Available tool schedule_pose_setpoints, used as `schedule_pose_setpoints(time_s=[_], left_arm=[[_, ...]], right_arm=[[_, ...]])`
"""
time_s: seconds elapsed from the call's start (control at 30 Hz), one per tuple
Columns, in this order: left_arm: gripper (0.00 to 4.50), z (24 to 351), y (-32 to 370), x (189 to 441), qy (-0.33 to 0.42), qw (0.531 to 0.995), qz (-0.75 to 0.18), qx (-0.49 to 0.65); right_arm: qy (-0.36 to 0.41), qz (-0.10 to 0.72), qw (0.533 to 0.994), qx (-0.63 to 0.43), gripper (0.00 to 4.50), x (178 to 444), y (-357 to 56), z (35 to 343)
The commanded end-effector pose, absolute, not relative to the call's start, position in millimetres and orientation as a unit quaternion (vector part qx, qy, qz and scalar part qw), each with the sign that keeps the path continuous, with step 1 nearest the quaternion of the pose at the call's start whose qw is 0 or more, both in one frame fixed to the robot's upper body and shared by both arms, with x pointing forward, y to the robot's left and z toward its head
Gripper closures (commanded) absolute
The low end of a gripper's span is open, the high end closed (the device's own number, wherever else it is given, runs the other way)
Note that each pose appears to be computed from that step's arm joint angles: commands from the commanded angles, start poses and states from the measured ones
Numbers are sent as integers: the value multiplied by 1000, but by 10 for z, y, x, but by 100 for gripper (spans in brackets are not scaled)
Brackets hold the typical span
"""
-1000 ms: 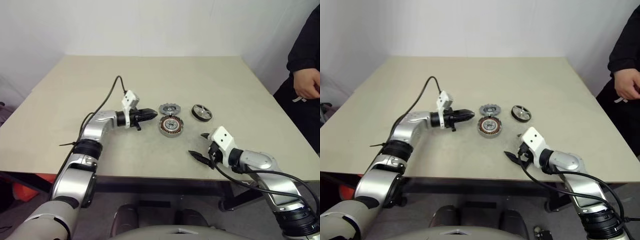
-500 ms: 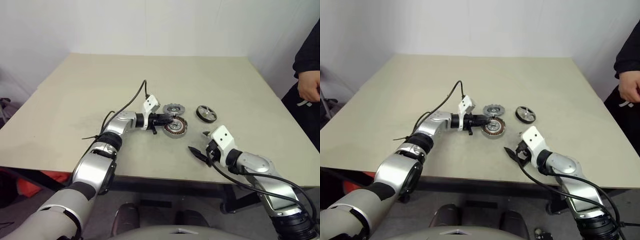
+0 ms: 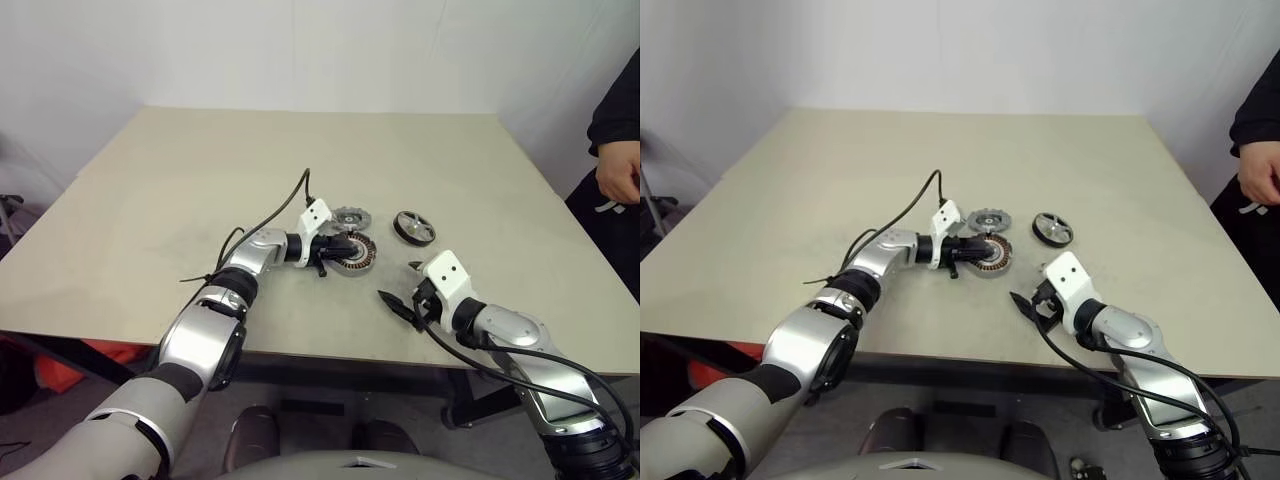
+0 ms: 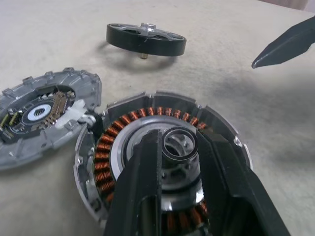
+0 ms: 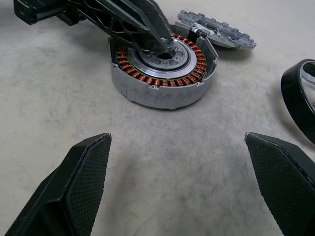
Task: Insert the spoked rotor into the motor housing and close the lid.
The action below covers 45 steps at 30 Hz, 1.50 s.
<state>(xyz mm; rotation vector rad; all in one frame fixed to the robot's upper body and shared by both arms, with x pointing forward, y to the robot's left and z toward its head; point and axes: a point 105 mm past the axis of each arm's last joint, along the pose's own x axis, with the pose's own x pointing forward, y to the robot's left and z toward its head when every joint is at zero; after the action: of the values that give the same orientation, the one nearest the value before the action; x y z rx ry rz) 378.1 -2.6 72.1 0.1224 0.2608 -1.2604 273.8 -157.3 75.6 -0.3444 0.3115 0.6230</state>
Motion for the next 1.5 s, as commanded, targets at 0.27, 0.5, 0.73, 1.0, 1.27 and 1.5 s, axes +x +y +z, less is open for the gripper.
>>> schedule_pose_setpoints(time_s=[0.27, 0.5, 0.73, 1.0, 1.27, 1.5], left_arm=[[377, 841, -90, 3841, 97, 804, -582, 79], [377, 839, -4, 3887, 97, 814, -568, 81], [377, 831, 5, 3885, 97, 814, -567, 81], [306, 825, -14, 3860, 96, 809, -574, 77], [159, 844, -9, 3886, 94, 815, -567, 77], [159, 1032, 91, 3979, 65, 830, -552, 55]], right_arm=[[123, 293, 932, -175, 0, 2782, -1583, 896], [122, 294, 932, -175, 0, 2810, -1574, 898], [119, 298, 931, -175, 0, 2847, -1550, 906], [115, 299, 931, -175, 0, 2865, -1534, 914], [113, 298, 931, -176, 0, 2872, -1534, 916], [104, 301, 931, -177, 0, 2903, -1517, 965]])
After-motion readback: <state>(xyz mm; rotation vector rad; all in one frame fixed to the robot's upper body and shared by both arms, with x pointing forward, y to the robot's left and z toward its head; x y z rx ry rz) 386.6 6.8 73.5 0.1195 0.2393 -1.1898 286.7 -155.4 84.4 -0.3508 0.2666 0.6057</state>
